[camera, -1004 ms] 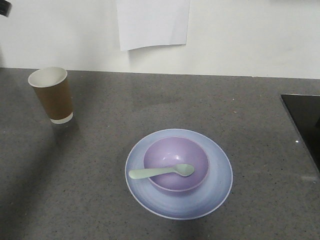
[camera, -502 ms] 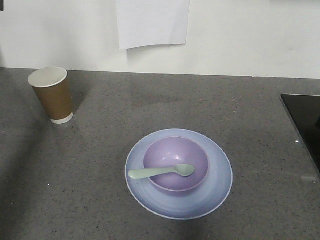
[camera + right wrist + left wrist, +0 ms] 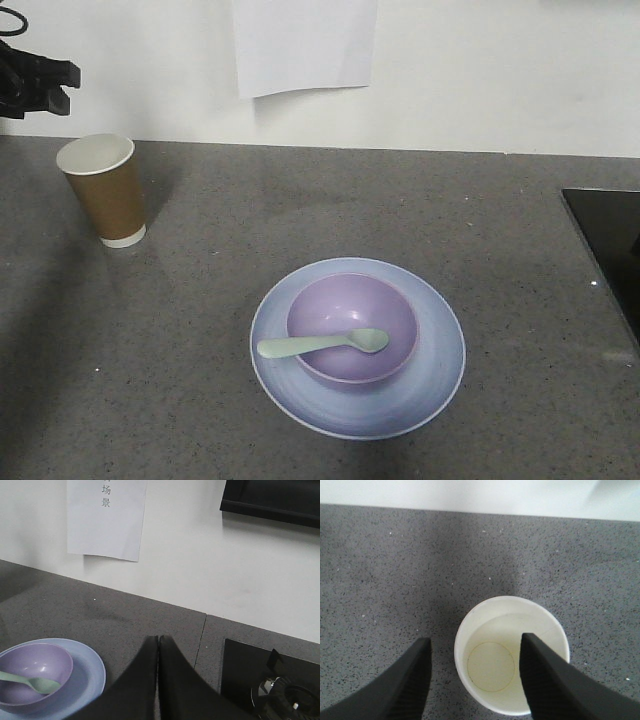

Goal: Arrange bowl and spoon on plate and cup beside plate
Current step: 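Move the left gripper down onto the rim of the brown paper cup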

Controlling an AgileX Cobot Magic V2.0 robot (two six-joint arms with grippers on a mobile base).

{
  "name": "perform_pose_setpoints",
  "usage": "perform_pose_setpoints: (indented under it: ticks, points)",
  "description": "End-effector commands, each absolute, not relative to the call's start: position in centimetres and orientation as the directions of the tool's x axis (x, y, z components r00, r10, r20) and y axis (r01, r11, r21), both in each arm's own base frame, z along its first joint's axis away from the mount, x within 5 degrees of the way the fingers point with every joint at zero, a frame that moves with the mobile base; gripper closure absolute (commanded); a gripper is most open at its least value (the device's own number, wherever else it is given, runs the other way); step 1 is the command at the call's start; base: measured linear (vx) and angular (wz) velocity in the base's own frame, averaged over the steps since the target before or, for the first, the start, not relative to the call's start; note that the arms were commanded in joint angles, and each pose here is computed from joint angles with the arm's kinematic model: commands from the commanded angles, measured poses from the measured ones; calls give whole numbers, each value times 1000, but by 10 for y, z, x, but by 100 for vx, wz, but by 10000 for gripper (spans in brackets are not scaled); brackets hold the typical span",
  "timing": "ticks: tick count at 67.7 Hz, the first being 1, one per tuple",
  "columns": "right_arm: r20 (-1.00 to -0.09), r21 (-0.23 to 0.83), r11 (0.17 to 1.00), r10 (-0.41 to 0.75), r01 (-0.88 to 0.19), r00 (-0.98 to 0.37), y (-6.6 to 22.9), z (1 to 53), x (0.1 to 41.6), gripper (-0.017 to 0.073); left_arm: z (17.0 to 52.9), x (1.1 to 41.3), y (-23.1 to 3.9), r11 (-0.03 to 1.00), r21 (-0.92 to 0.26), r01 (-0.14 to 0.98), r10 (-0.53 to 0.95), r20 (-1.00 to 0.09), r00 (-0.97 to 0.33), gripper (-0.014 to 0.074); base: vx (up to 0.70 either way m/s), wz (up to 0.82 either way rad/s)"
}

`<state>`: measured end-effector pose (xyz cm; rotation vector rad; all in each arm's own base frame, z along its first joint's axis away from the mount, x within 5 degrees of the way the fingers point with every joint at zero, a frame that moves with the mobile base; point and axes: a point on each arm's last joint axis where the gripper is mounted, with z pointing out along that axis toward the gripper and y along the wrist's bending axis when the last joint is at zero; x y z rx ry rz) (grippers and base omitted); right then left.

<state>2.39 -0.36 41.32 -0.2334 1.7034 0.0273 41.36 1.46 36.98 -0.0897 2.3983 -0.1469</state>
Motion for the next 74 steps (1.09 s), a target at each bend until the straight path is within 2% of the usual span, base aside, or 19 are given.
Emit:
perform_pose_setpoints:
  ticks: [1, 47, 55, 68, 74]
  points:
    - [-989, -122, 979, -134, -164, -67, -2, 424, 28, 566, 396, 408, 15, 990, -142, -18, -119, -748, -653, 217, 0, 0]
    - [-982, -121, 979, -142, -165, -122, -3, 419, 27, 566, 323, 446, 19, 990, -135, -42, -116, -608, -786, 227, 0, 0]
    - [-982, -121, 979, -142, -165, -122, -3, 419, 27, 566, 323, 446, 19, 990, -135, -42, -116, -607, -786, 318, 0, 0]
    - [-982, -121, 979, -142, -165, -122, -3, 419, 27, 566, 323, 445, 20, 993, -114, -40, -101, -606, -789, 595, 0, 0]
    - [-982, -118, 979, -140, -167, -124, -3, 419, 27, 566, 326, 442, 19, 993, -110, -29, -90, -601, -794, 602, 0, 0]
